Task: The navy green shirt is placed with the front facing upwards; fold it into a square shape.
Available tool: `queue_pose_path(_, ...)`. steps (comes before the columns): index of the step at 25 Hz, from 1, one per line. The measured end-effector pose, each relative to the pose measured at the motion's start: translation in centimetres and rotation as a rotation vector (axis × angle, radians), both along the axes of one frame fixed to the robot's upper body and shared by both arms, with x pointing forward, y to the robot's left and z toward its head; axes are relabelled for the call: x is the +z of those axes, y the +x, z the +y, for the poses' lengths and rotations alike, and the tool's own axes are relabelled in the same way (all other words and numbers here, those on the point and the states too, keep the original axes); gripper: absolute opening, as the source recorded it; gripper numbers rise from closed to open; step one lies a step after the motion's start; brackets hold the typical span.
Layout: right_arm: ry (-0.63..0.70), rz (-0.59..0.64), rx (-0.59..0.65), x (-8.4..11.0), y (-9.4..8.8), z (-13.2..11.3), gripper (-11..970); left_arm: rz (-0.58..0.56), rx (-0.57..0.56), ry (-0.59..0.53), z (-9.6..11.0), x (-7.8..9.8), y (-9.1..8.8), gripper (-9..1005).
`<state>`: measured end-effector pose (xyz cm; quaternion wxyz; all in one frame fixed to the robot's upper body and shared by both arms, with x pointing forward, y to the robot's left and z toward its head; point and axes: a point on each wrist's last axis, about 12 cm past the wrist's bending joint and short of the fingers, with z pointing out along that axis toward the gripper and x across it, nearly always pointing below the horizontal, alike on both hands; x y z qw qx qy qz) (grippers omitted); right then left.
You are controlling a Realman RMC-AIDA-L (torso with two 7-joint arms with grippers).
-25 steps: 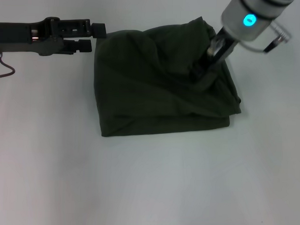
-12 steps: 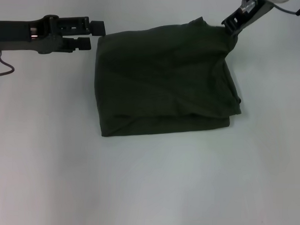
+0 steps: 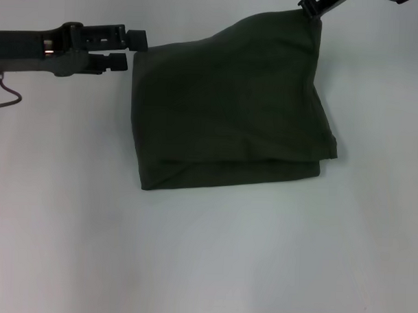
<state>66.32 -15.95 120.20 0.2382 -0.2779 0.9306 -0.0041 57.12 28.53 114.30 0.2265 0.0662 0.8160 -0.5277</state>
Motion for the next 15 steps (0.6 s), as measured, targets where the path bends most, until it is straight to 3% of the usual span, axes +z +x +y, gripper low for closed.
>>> queue_pose_path(15,-0.017,-0.033,0.008,-0.86,0.48,0.14,59,-0.003,-0.004,-0.004,-0.19,-0.05,0.02,875)
